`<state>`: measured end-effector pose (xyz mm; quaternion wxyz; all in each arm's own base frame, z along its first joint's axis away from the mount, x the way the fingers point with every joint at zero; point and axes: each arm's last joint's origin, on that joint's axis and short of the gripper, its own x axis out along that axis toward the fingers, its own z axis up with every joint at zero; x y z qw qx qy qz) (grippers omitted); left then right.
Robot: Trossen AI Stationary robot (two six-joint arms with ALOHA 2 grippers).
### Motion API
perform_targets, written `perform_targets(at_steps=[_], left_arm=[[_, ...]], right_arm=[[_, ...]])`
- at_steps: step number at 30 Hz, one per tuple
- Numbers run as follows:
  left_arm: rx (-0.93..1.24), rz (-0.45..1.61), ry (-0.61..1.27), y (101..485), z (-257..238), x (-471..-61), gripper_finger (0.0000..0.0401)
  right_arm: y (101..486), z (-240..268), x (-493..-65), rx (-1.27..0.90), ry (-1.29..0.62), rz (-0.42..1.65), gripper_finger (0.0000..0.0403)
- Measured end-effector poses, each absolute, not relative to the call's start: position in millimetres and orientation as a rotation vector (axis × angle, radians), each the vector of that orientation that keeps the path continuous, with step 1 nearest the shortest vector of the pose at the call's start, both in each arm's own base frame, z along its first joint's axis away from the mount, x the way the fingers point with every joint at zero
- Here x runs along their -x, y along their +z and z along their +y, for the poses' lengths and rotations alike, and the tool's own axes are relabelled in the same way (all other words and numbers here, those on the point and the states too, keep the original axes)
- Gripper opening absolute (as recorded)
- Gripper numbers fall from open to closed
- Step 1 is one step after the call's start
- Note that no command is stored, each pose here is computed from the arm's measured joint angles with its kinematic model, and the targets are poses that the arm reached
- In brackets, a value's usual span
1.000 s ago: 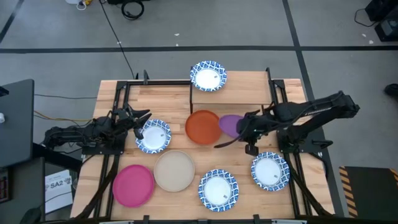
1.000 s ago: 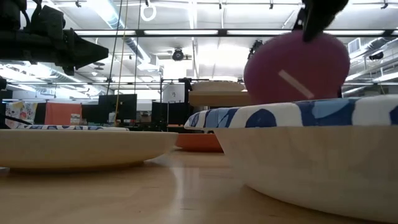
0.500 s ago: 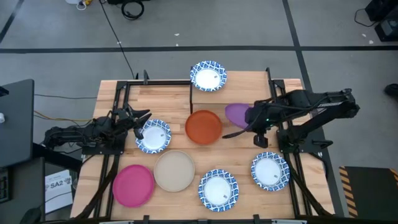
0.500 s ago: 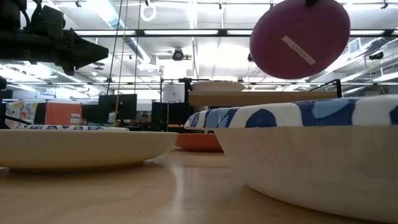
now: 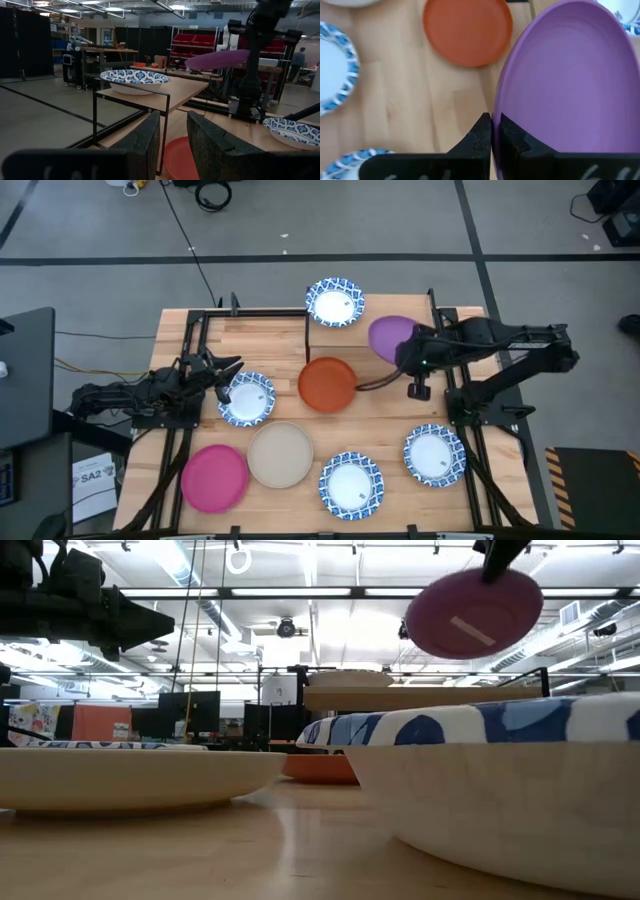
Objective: Place and stack plates onto a shelf
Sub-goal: Put the violet plate on the shelf
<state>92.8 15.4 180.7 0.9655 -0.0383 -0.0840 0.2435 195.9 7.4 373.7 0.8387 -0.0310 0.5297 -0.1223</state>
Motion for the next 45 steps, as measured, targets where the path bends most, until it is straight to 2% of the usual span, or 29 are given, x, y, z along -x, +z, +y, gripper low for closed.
perform_targets(at_steps=[10, 31, 45], left_arm=[[0.077, -0.17, 0.493, 181, 15, -93, 0.0103], [0.077, -0.17, 0.493, 181, 15, -93, 0.0103], [0.077, -0.17, 0.492, 181, 15, -93, 0.0103]], right_arm=[[348, -24, -198, 0.152, -0.348, 1.225, 0.0019], [314, -82, -200, 0.155, -0.469, 1.233, 0.0023], [298, -98, -200, 0.152, -0.506, 1.209, 0.0024]])
